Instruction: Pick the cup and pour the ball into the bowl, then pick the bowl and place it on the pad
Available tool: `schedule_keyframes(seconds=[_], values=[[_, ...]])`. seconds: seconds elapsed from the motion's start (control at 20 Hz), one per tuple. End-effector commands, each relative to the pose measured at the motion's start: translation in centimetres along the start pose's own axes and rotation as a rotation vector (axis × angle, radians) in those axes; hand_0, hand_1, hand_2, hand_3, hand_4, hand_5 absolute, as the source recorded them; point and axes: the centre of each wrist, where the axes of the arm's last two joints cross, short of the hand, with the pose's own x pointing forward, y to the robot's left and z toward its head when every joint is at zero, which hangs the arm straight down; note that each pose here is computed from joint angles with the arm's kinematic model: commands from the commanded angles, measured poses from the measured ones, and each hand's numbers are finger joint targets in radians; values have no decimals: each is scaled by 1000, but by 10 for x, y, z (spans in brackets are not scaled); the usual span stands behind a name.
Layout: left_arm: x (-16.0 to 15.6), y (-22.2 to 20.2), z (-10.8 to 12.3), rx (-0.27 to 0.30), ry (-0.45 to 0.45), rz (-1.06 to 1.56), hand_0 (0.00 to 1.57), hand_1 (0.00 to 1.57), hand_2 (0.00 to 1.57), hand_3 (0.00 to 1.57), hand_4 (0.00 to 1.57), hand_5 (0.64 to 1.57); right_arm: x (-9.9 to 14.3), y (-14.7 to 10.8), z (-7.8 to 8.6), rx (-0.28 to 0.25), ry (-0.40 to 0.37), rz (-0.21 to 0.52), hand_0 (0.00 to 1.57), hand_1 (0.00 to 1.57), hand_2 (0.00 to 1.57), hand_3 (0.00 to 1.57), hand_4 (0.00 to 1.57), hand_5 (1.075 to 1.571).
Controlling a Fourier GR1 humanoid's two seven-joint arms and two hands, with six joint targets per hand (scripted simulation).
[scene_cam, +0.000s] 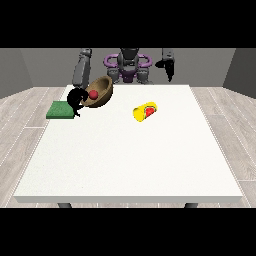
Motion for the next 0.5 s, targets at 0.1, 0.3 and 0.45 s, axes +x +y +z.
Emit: schedule_keyframes(seconds=[0.1, 0.3, 0.45], values=[[-21, -4, 13, 49, 65, 16, 0, 0, 0, 0, 1155, 1358, 72, -32, -30, -38, 33, 104, 1571, 1571, 1571, 1271, 918, 1496], [-31, 17, 16, 59, 65, -5, 0, 0, 0, 0, 1161, 1354, 81, -46, -30, -34, 30, 93, 1571, 1571, 1571, 1113, 938, 1489], [-16, -2, 17, 22, 77, -6, 0, 0, 0, 0, 1164, 1346, 84, -52, -31, -66, 37, 112, 1571, 1571, 1571, 1113, 938, 1489]])
